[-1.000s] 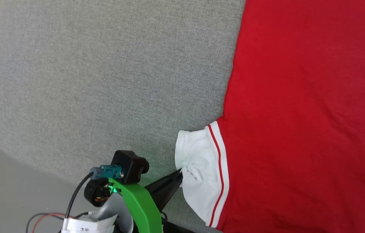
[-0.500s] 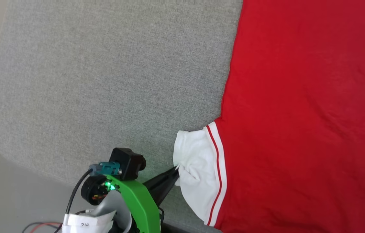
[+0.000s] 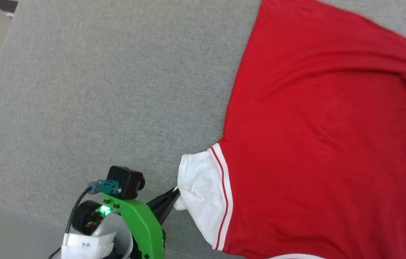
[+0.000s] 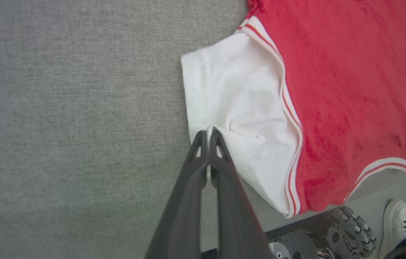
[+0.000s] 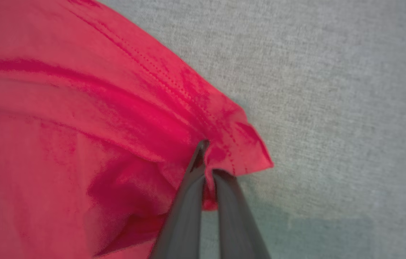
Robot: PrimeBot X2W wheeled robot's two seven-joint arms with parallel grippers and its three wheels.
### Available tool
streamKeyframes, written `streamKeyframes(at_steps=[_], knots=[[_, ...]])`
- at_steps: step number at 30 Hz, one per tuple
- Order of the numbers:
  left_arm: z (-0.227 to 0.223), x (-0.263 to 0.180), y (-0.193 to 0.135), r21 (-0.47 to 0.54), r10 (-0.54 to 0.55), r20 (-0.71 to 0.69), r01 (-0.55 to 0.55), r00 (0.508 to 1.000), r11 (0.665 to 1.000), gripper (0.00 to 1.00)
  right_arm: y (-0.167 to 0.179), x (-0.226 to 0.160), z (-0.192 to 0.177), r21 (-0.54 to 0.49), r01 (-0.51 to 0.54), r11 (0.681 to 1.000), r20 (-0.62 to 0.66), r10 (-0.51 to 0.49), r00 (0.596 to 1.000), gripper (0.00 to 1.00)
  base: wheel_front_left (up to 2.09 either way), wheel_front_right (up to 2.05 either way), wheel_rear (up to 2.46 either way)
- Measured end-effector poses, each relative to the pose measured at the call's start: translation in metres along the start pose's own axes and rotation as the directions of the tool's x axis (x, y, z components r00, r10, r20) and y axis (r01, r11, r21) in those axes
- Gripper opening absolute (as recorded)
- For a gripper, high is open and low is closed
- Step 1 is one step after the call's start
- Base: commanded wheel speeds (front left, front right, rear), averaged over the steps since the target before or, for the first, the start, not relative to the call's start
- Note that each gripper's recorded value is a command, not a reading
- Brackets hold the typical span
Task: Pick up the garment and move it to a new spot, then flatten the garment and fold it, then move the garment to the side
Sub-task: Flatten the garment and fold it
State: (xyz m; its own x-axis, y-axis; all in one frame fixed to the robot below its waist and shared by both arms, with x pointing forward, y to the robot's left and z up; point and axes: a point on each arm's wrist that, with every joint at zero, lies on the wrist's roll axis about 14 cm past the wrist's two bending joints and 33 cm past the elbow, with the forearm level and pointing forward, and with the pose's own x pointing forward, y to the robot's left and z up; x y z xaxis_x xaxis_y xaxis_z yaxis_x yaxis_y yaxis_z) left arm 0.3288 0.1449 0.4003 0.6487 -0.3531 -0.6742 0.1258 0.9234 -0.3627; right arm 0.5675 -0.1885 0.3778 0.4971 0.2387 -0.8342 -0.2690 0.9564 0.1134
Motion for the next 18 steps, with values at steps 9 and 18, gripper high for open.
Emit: streamKeyframes(at_steps=[9,18], knots=[[-0.005,-0.016,-0.008,0.04,-0.01,0.018,0.009,1.0,0.999,0.0,-0.011,-0.056,-0.054,0.037,0.035,0.999,0.018,-0.035,0.999,0.0,0.0,0.0,0.0],[0.001,-0.027,-0.03,0.072,-0.07,0.074,0.065,0.995,0.995,0.0,-0.02,-0.114,-0.091,0.059,0.075,0.995,0.104,-0.081,0.991,0.0,0.0,0.0,0.0]])
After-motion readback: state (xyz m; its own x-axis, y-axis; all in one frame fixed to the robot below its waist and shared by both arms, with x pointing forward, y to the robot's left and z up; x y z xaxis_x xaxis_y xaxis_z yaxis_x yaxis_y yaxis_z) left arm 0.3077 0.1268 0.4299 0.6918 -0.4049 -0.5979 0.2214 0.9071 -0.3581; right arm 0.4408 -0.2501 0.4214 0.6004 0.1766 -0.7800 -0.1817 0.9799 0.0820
